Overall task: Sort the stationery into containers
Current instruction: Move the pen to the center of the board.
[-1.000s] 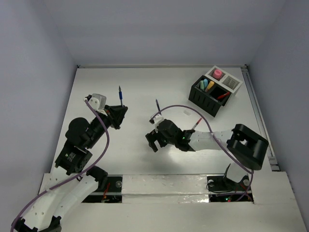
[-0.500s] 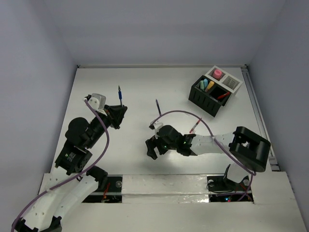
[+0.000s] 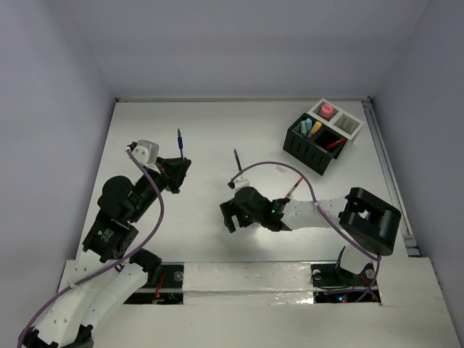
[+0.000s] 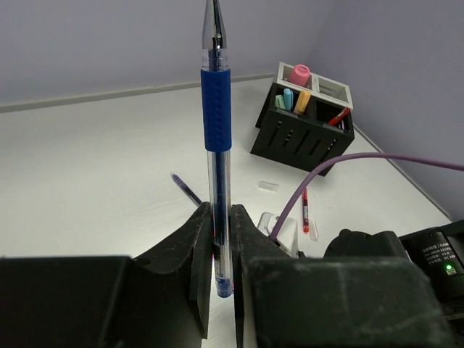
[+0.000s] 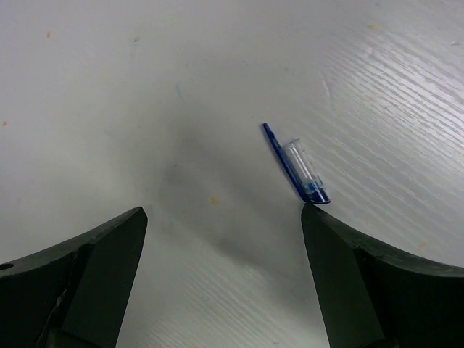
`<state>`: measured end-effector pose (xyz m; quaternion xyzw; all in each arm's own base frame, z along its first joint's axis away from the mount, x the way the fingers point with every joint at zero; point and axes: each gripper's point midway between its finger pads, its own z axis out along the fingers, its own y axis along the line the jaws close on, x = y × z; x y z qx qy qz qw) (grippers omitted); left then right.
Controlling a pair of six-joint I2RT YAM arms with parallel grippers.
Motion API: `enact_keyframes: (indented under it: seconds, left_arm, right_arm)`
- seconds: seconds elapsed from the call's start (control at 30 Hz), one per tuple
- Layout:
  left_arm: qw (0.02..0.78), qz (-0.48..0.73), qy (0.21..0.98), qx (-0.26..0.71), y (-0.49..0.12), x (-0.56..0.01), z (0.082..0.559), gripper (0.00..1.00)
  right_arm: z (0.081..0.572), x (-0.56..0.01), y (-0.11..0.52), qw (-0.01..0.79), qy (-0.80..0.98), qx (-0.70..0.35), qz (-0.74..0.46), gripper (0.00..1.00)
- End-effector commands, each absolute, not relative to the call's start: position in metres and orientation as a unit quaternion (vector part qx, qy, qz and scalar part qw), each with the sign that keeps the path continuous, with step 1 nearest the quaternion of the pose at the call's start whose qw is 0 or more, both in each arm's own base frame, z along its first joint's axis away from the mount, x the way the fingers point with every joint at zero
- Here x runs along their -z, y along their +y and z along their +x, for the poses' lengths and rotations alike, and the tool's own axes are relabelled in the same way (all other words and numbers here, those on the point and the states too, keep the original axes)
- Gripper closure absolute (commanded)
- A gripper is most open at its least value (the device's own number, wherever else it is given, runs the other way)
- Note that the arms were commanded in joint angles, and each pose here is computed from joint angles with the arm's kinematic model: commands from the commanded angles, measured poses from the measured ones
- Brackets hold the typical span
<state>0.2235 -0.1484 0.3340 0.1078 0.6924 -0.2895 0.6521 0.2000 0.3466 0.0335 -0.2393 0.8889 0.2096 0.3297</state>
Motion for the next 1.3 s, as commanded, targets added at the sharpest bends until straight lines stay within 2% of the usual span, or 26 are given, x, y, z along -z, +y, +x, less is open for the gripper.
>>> enact_keyframes:
  seconds: [0.0,0.5,0.73,0.9,1.0,1.27]
  left_arm:
    - [0.668,0.109,0.674,0.295,-0.148,-0.345,0.223,1.00]
    - [0.669,0.110,0.673,0.294,-0.147,-0.345,0.222,1.00]
    - [0.669,0.111,0.674,0.294,-0.147,-0.345,0.222,1.00]
    - [0.669,0.112,0.673,0.296,-0.148,-0.346,0.222,1.00]
    - [0.672,0.109,0.671,0.294,-0.146,-0.347,0.222,1.00]
    - [0.672,0.109,0.671,0.294,-0.146,-0.347,0.222,1.00]
  right_arm:
    - [0.213,-0.036,0.343,0.349,0.894,-0.175,-0.221,0.06]
    - [0.260,-0.053,0.362,0.379,0.876,-0.196,-0.223,0.04]
    - [0.253,-0.063,0.356,0.371,0.878,-0.193,-0.233,0.00]
    - [0.229,-0.060,0.356,0.328,0.887,-0.240,-0.219,0.12]
    - [0.224,-0.047,0.348,0.306,0.901,-0.219,-0.214,0.16]
    - [0.236,-0.039,0.353,0.308,0.907,-0.196,-0.208,0.16]
